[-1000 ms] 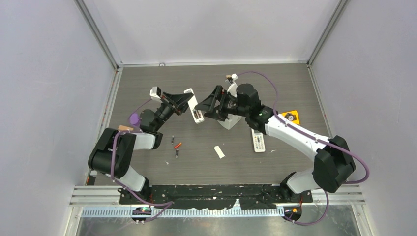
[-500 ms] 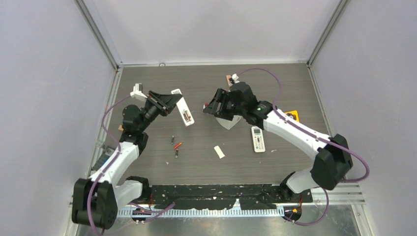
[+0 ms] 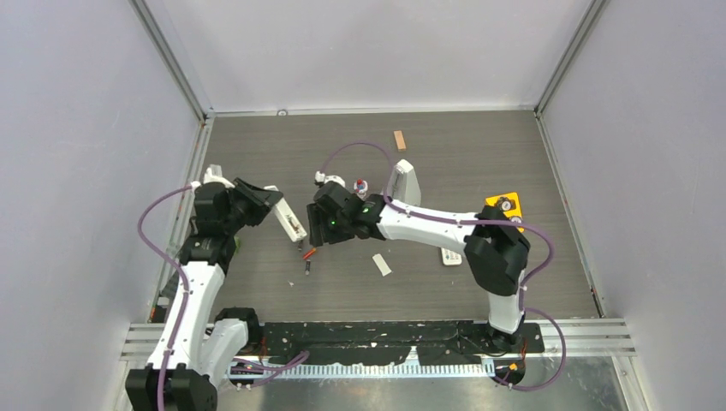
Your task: Load the batteries into the remote control
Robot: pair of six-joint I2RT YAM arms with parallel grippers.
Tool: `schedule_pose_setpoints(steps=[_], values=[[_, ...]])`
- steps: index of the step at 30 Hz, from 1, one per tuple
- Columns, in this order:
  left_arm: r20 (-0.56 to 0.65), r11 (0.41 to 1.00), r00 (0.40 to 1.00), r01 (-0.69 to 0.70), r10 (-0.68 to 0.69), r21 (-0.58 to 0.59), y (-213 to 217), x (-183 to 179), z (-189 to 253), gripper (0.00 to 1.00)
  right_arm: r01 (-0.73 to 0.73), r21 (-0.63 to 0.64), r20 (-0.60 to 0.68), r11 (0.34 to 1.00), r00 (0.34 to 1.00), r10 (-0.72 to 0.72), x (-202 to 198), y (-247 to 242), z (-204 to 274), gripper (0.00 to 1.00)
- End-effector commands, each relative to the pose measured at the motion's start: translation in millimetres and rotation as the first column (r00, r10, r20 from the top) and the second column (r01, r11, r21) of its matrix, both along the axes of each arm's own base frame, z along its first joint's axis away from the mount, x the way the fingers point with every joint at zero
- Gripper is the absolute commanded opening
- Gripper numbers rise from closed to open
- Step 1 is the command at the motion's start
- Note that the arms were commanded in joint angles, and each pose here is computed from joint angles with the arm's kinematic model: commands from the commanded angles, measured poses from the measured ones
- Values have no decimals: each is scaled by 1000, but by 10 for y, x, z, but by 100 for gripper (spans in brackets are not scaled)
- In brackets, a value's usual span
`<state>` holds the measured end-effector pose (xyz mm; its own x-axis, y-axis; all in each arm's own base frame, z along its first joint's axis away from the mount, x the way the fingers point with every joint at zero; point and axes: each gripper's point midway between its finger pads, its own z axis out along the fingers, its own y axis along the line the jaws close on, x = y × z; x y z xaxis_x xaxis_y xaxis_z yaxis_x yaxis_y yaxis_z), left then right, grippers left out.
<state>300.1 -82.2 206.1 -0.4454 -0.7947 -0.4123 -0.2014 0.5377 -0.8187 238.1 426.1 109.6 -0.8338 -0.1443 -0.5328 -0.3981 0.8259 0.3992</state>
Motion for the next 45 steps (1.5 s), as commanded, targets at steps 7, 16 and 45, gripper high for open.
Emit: schedule_pose_setpoints(steps=[7, 16, 45], values=[[12, 868, 960, -260, 281, 423, 886, -339, 139, 0, -31, 100, 95, 995, 995, 22, 212, 621, 65, 57], [18, 849, 956, -268, 292, 456, 941, -425, 123, 0, 2, -30, 174, 1000, 985, 3, 303, 837, -178, 56], [71, 897, 990, -137, 119, 421, 660, -255, 105, 0, 117, -300, 179, 947, 982, -65, 440, 580, -811, 8]])
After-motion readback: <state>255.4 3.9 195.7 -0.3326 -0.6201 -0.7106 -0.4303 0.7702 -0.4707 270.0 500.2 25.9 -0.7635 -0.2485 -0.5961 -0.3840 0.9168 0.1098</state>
